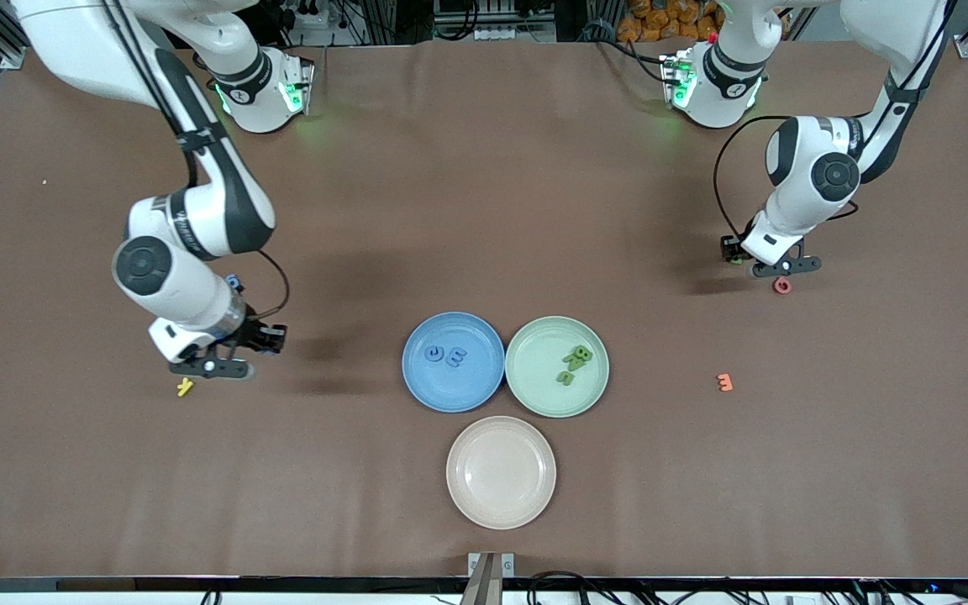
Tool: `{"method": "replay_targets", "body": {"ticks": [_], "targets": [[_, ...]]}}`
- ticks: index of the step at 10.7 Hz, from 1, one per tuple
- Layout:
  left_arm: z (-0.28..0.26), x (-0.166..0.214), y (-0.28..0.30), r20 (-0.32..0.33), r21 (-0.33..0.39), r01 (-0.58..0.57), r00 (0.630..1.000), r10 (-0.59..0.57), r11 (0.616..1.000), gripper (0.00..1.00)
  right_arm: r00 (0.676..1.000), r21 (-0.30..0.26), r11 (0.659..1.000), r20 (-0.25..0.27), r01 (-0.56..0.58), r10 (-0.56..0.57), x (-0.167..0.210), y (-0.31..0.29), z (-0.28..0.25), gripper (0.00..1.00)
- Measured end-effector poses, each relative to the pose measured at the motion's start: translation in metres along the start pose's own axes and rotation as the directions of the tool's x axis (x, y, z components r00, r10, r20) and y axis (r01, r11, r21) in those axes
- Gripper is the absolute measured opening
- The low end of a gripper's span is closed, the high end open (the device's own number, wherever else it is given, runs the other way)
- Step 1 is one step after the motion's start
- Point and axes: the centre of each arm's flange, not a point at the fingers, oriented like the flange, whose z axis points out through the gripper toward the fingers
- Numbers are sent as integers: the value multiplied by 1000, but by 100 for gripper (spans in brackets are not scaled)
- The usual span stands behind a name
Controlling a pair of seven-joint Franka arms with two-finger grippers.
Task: Sort letters by color into matching plates
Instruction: 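Drop the blue x into the blue plate with the right gripper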
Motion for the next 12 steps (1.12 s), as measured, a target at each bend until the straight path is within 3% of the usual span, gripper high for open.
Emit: {"method": "replay_targets", "body": {"ticks": [1,6,7,12], "targets": [[0,0,0,0,0,-1,1000,1,1000,43,999,5,999,-11,49,-49,2,-27,0,34],[2,0,3,1,0,-8,1000,8,1000,39,973,39,973,-55,226,-224,3,-153,13,34],[1,1,4,-2,0,-10,1000,10,1000,29,966,48,966,-59,254,-251,2,-175,21,34],[-17,24,19,-51,-4,-38,998,38,999,27,937,72,936,-73,346,-341,-12,-254,52,34]]}}
